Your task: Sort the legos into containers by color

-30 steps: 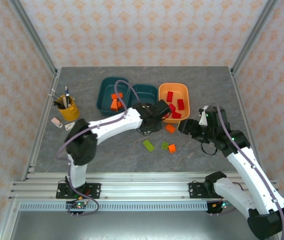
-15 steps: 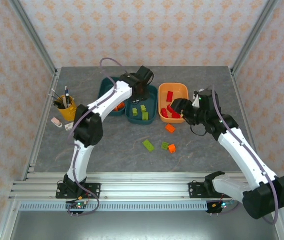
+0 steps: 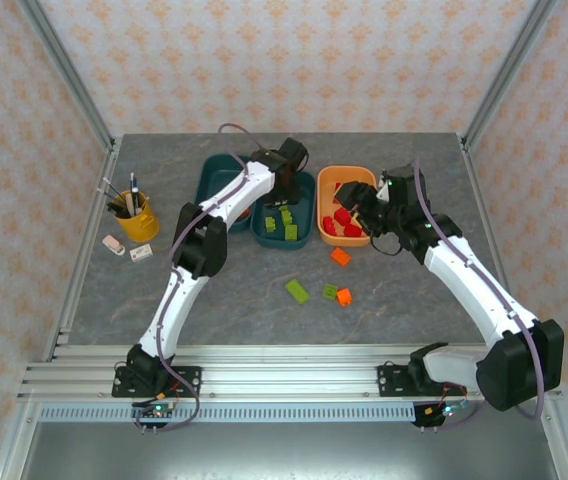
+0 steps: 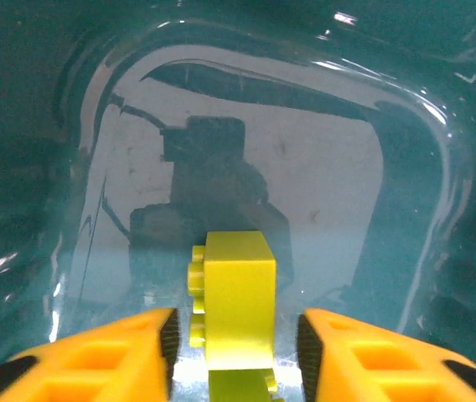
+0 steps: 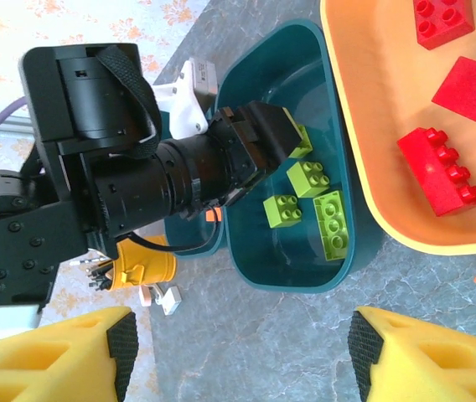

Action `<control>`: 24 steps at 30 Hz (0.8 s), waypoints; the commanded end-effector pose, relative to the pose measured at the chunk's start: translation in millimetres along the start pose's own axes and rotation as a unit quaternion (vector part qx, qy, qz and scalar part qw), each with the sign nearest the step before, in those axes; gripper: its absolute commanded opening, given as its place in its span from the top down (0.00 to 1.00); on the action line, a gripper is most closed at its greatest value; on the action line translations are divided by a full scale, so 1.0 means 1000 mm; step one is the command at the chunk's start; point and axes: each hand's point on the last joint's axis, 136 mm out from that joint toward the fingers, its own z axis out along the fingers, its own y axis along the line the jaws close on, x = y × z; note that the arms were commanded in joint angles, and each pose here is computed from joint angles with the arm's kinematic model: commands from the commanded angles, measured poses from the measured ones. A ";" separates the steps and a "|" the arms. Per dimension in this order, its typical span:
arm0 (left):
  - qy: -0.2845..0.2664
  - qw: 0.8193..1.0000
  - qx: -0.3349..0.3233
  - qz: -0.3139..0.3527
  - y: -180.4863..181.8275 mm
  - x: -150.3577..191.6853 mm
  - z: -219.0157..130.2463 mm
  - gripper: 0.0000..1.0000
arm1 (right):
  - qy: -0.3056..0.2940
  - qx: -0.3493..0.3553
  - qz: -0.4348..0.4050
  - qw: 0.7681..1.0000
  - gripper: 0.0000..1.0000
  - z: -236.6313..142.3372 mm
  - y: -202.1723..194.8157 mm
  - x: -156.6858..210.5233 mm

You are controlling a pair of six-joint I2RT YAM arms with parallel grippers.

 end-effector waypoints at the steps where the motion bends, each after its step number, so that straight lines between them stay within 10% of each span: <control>1: -0.013 1.000 0.010 0.003 -0.004 -0.009 -0.027 0.49 | -0.008 0.014 -0.017 1.000 0.31 -0.008 0.001 -0.005; 9: -0.077 0.996 0.049 0.011 -0.017 -0.011 -0.116 0.40 | -0.006 0.108 -0.092 0.990 0.32 -0.037 -0.018 -0.005; 24: -0.072 0.993 0.095 0.015 -0.008 0.144 -0.170 0.35 | 0.099 0.225 -0.129 0.961 0.36 -0.069 -0.081 0.066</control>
